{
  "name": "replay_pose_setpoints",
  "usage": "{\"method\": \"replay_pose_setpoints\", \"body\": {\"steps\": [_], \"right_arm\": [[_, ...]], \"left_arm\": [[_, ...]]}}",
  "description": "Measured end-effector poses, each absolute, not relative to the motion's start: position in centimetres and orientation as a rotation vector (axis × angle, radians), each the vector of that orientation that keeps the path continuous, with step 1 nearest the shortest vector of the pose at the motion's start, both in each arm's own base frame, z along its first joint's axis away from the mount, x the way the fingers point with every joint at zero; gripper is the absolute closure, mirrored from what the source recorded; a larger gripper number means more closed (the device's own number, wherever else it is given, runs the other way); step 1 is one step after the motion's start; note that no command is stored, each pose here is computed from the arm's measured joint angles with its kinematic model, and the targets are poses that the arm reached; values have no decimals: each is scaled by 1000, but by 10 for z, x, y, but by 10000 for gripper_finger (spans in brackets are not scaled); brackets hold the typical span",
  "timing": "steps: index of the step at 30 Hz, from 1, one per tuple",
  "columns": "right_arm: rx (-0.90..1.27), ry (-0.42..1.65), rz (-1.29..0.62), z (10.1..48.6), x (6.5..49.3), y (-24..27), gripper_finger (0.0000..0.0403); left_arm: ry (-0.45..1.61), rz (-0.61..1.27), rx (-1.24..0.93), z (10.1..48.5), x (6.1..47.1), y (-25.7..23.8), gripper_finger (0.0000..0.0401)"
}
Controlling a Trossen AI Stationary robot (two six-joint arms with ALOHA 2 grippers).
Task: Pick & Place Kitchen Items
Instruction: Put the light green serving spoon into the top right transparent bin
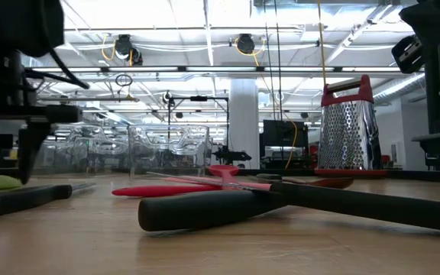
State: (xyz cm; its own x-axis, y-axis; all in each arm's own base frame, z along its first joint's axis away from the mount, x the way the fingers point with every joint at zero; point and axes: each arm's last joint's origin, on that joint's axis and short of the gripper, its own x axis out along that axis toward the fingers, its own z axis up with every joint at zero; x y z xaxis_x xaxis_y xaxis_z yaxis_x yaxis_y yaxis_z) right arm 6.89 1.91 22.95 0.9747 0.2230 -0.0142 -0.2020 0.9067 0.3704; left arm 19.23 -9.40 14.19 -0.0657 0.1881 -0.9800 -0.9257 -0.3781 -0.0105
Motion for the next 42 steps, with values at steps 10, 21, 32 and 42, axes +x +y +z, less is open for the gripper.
{"method": "replay_pose_setpoints", "body": {"steps": [10, 21, 32, 42], "right_arm": [[403, 59, 219, 230, 69, 19, 403], [401, 59, 218, 230, 69, 19, 403], [404, 48, 217, 231, 69, 19, 403], [404, 49, 217, 230, 69, 19, 403]], "left_arm": [[930, 1554, -1339, 130, 196, -76, 134], [1005, 1518, -1314, 122, 201, -71, 157], [992, 1521, -1314, 121, 203, -71, 267], [965, 1533, -1294, 127, 204, -71, 273]]}}
